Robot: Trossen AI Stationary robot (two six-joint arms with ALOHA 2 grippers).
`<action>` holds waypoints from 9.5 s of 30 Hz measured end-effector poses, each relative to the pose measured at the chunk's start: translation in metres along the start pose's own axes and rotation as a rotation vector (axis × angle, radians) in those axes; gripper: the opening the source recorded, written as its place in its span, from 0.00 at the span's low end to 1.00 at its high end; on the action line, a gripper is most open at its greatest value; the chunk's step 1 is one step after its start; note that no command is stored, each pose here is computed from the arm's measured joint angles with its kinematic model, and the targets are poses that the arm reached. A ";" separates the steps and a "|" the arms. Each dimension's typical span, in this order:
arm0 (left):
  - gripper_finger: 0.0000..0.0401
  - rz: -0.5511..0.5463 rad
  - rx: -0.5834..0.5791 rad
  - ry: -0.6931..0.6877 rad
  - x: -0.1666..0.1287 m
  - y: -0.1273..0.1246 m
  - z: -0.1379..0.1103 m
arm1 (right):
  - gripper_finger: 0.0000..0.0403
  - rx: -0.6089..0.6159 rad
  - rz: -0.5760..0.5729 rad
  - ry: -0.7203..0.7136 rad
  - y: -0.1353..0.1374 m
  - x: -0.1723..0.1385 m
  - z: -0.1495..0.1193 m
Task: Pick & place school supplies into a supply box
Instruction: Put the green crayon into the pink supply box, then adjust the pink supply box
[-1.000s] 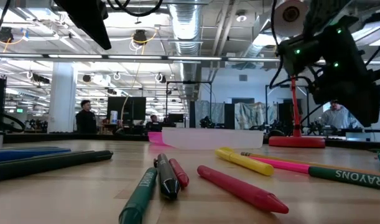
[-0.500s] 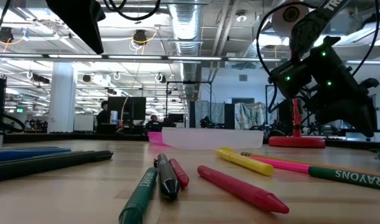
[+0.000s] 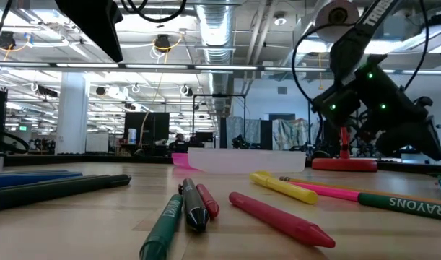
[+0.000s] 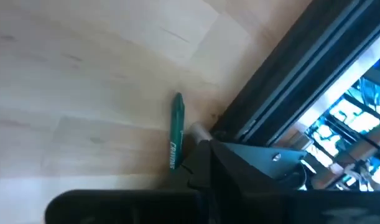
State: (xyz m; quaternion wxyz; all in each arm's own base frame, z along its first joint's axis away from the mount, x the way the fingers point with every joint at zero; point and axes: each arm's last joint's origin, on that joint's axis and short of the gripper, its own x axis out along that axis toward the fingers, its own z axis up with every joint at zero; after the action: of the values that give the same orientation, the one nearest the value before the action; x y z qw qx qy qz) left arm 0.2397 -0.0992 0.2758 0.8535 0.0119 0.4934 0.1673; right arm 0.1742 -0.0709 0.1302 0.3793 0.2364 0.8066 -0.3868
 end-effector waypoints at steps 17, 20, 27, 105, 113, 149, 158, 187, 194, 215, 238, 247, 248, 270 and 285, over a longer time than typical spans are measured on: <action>0.15 0.000 -0.032 0.001 0.000 0.000 0.000 | 0.00 0.003 -0.021 -0.043 0.013 0.012 0.017; 0.15 0.000 -0.032 0.001 0.000 0.000 0.000 | 0.00 0.004 0.005 -0.045 0.011 0.012 0.019; 0.15 0.000 -0.056 0.001 0.000 0.000 0.000 | 0.00 0.003 0.108 0.032 0.010 0.020 0.014; 0.15 0.006 -0.102 -0.043 0.001 -0.001 0.004 | 0.29 -0.579 0.173 0.009 0.104 -0.001 -0.121; 0.15 -0.005 -0.111 -0.044 0.001 -0.001 0.004 | 0.28 -0.570 0.118 0.030 0.112 0.009 -0.113; 0.15 -0.004 -0.112 -0.052 0.001 -0.001 0.005 | 0.04 -0.544 0.156 -0.021 0.113 0.016 -0.100; 0.15 -0.003 -0.110 -0.052 0.001 -0.001 0.005 | 0.03 -0.514 0.168 -0.025 0.111 0.014 -0.092; 0.15 0.005 -0.111 -0.058 0.001 -0.001 0.005 | 0.00 -0.467 0.391 -0.452 0.094 -0.038 -0.092; 0.15 0.013 -0.112 -0.064 0.001 -0.001 0.005 | 0.00 -0.471 0.511 -0.540 0.087 -0.053 -0.099; 0.15 0.173 -0.095 -0.182 0.000 0.004 0.009 | 0.00 -0.587 0.535 -1.011 0.072 -0.140 -0.087; 0.15 0.024 -0.259 -0.109 -0.005 -0.009 0.000 | 0.00 -0.829 0.217 -1.014 0.084 -0.180 0.017; 0.15 0.038 -0.259 -0.121 -0.005 -0.008 0.001 | 0.00 -0.767 0.242 -1.044 0.082 -0.182 0.028; 0.15 0.038 -0.260 -0.123 -0.005 -0.008 0.001 | 0.00 -0.755 0.240 -1.035 0.082 -0.181 0.031; 0.15 0.036 -0.294 -0.124 -0.005 -0.008 0.001 | 0.10 -0.942 0.125 -1.029 0.115 -0.164 0.040; 0.15 0.036 -0.295 -0.124 -0.005 -0.008 0.001 | 0.18 -0.704 0.042 -0.891 0.091 -0.154 0.053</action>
State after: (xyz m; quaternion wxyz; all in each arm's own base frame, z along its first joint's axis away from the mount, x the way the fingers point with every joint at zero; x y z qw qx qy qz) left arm 0.2403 -0.1086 0.2792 0.8716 -0.0945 0.4098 0.2519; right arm 0.3506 -0.0734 0.1905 0.7466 -0.0741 0.6440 -0.1495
